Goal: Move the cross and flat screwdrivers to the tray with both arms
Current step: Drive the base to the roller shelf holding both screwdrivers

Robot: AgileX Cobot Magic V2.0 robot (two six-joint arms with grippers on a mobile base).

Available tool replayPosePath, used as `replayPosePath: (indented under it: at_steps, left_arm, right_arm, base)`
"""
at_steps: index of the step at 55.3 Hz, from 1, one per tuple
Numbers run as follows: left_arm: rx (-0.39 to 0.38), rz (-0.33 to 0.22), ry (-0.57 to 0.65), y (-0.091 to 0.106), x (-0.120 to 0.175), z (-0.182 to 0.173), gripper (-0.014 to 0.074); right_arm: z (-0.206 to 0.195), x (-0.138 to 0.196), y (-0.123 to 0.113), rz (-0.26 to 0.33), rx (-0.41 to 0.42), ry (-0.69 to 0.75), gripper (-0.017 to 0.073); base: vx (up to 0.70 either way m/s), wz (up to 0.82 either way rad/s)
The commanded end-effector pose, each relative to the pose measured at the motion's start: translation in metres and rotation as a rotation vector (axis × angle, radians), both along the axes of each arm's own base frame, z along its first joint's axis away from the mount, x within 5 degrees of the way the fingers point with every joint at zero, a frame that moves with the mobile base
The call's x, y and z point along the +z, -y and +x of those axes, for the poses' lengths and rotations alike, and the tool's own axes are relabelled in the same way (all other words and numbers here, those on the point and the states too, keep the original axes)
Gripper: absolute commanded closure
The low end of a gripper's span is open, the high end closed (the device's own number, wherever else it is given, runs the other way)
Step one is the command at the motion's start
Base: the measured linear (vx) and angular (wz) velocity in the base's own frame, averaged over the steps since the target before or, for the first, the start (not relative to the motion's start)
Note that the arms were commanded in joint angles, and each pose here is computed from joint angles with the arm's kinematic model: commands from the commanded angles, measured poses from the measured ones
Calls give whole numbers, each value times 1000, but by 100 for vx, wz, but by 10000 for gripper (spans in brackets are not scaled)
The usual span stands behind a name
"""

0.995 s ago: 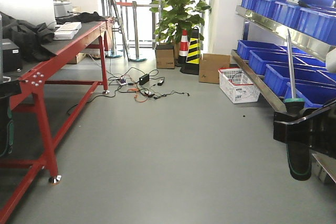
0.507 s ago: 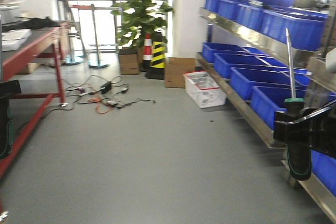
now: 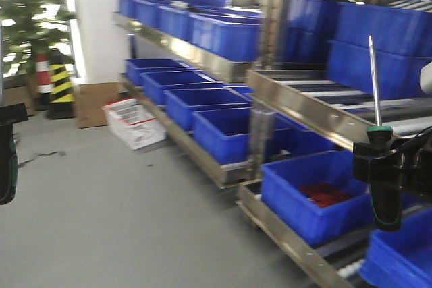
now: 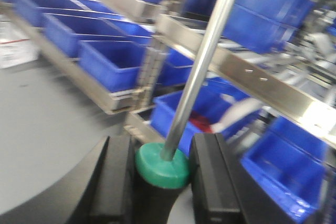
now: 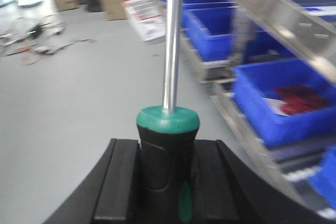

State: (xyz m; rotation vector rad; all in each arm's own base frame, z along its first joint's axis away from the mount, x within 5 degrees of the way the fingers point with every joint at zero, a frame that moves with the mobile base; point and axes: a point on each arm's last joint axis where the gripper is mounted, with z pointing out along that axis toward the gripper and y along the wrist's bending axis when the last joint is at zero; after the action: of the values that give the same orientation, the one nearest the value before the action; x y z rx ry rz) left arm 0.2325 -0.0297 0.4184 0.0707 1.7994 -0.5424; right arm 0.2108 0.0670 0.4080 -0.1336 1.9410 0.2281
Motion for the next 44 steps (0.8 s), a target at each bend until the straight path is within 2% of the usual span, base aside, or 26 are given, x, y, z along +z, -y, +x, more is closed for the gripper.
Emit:
replayPosePath:
  at_steps: [1,44]
  left_arm:
    - [32,-48,87,-1,21,-6,591]
    - [32,-48,87,-1,21,-6,591]
  right_arm:
    - [-4,22,2,19,15,137,567]
    - [-4,22,2,19,15,137,567]
  base:
    - [20,-76]
    - [18,-68]
